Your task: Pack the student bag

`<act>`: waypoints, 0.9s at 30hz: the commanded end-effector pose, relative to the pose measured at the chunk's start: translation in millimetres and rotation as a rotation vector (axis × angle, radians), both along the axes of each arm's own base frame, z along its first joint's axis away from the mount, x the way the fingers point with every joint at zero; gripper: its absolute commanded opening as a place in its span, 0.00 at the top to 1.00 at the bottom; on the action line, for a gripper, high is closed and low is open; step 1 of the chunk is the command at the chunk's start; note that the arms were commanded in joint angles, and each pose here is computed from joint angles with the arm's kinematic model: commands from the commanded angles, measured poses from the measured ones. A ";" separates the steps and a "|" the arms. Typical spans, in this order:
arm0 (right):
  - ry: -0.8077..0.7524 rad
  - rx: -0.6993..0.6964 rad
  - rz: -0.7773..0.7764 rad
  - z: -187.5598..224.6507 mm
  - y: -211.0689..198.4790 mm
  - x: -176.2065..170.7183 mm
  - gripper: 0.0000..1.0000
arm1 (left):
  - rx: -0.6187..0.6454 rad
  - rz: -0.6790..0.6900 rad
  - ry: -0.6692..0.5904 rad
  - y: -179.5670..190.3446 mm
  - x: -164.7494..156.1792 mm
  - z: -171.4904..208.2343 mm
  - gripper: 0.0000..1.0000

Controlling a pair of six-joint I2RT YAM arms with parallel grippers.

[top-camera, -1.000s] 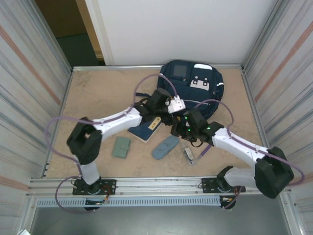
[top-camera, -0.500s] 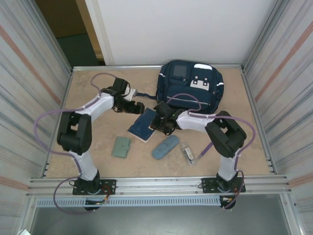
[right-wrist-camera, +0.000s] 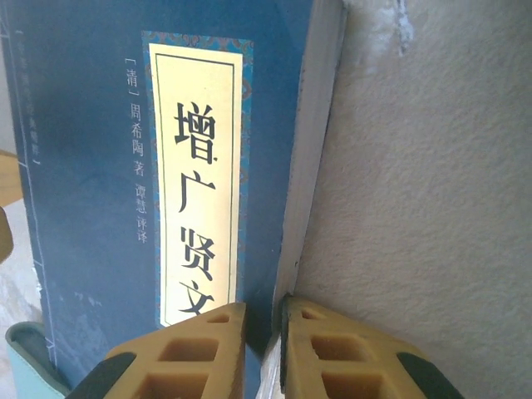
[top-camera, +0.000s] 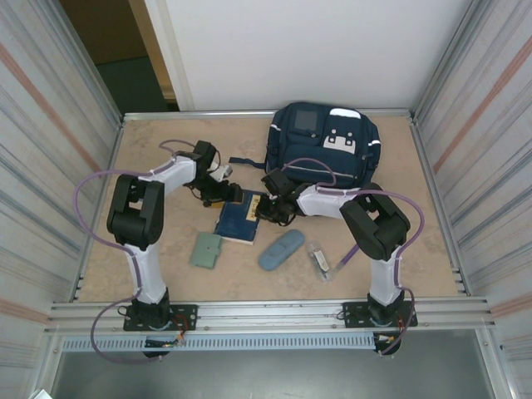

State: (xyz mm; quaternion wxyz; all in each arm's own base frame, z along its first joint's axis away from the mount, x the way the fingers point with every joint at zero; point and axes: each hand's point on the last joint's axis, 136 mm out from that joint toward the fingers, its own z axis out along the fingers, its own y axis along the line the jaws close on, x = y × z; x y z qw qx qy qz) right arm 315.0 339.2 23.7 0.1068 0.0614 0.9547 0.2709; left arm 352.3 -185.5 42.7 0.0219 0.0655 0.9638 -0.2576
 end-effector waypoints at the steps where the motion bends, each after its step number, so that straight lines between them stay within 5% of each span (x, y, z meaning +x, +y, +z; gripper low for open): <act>1: 0.023 0.005 0.088 -21.9 7.2 -11.1 0.84 | -0.242 -0.022 0.105 -33.7 -25.6 22.1 0.38; 3: 0.021 0.014 0.097 -23.8 8.2 -10.4 0.84 | -0.284 0.009 0.086 -33.5 -24.2 32.7 0.46; 10: -0.033 0.077 0.157 -19.6 14.7 -4.8 0.82 | -0.454 0.042 0.027 -42.1 -27.6 69.0 0.47; 20: -0.075 0.179 0.211 -13.0 22.6 -0.5 0.80 | -0.374 0.123 -0.011 -28.7 -32.2 42.5 0.66; 27: -0.086 0.226 0.253 -15.7 30.7 -1.1 0.79 | -0.439 0.108 0.004 -45.8 -43.0 40.8 0.75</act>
